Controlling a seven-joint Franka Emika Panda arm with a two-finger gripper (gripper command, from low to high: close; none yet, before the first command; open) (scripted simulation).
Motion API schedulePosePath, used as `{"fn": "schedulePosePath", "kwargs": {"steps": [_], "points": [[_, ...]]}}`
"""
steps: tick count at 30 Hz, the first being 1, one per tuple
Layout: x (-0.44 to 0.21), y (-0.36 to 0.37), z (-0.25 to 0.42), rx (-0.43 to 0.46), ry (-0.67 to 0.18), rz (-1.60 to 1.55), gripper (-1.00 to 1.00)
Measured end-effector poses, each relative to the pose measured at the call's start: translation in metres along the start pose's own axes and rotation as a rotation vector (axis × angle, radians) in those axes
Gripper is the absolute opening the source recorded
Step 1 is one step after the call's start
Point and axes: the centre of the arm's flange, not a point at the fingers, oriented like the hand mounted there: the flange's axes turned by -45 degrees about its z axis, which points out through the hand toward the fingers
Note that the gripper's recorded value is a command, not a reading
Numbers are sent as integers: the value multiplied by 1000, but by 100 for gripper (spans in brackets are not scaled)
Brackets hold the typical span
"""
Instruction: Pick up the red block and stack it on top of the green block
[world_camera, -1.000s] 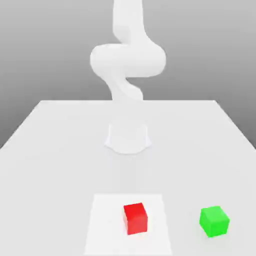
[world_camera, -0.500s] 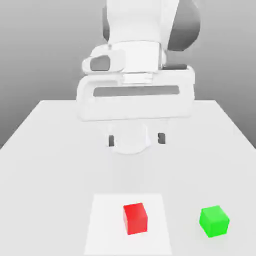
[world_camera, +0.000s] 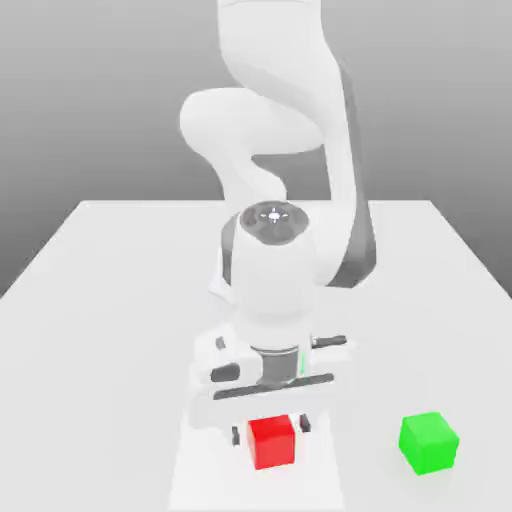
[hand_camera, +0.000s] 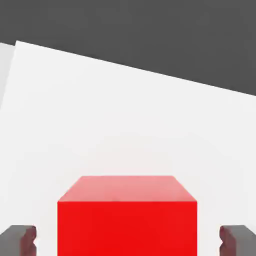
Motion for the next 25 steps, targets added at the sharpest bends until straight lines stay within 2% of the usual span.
{"fn": "schedulePosePath", "kwargs": {"steps": [4, 10, 16, 21, 22, 25], "points": [[0, 0, 3, 0, 0, 0, -100], [3, -8, -53, 1, 0, -23, -100], [37, -175, -89, 2, -1, -471, -100], [41, -197, -44, 0, 0, -529, -100], [40, -197, -35, 0, 0, -530, 100], [40, -197, -35, 0, 0, -530, 100]]}}
